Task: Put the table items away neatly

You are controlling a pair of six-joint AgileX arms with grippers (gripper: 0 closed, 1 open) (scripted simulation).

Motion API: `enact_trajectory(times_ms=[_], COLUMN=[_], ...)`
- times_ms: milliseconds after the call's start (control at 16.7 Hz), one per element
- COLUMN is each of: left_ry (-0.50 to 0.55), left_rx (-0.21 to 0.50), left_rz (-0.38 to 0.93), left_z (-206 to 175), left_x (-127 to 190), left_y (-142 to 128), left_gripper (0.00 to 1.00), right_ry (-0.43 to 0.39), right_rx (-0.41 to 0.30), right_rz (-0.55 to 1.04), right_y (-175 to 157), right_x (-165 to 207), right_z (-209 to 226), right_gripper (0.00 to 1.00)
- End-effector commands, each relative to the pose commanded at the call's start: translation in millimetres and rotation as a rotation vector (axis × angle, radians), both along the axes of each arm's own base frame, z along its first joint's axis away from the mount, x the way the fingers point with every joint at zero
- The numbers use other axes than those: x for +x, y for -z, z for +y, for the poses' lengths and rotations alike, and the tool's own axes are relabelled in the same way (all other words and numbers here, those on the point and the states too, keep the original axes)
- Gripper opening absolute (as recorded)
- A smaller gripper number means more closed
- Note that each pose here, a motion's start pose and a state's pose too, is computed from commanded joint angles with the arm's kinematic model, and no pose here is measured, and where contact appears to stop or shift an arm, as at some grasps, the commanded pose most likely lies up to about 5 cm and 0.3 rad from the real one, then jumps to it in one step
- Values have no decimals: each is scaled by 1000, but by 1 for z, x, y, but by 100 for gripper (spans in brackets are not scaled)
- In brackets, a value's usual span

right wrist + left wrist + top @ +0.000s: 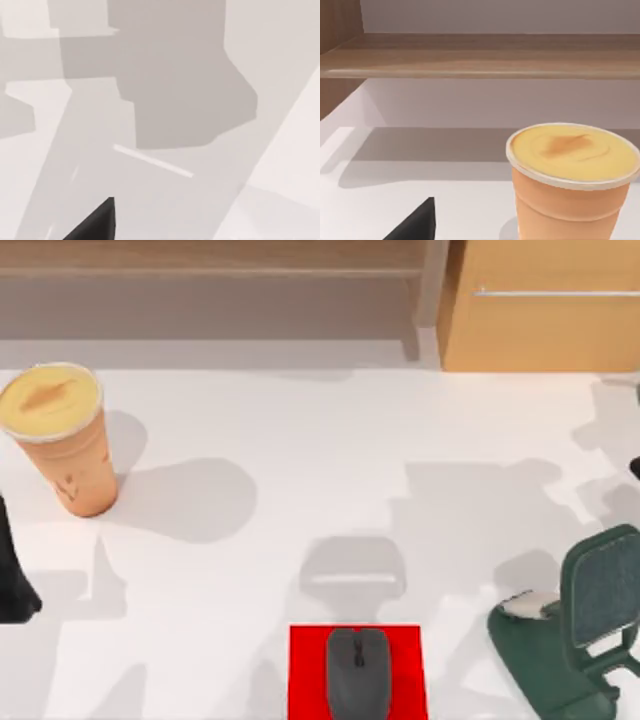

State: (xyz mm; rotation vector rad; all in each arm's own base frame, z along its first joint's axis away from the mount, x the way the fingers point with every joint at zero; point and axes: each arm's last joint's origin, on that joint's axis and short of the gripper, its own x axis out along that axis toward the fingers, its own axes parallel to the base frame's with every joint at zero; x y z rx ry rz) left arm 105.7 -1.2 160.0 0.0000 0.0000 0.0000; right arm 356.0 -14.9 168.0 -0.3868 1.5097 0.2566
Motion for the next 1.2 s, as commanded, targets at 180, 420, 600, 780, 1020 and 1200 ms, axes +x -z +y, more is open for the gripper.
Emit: enact_trajectory(times_ms=[180, 420, 600, 780, 1020, 1200], left_ry=[0, 0, 0, 0, 0, 0], left_rx=[0, 0, 0, 0, 0, 0], left_rz=[0, 0, 0, 0, 0, 0], left_z=[0, 0, 0, 0, 0, 0], left_x=[0, 0, 0, 0, 0, 0], left_y=[0, 0, 0, 0, 0, 0], left_gripper=[100, 100, 100, 100, 100, 100], right_ry=[-64, -140, -186, -218, -226, -228], right_rx=[15, 50, 73, 85, 87, 87], right_rz=[26, 46, 49, 49, 49, 51], right_y=[-3, -5, -6, -6, -7, -5], right_x=[-12, -40, -61, -73, -76, -75], right_z=[-69, -138, -170, -186, -189, -188], right_gripper=[100, 100, 100, 100, 100, 100])
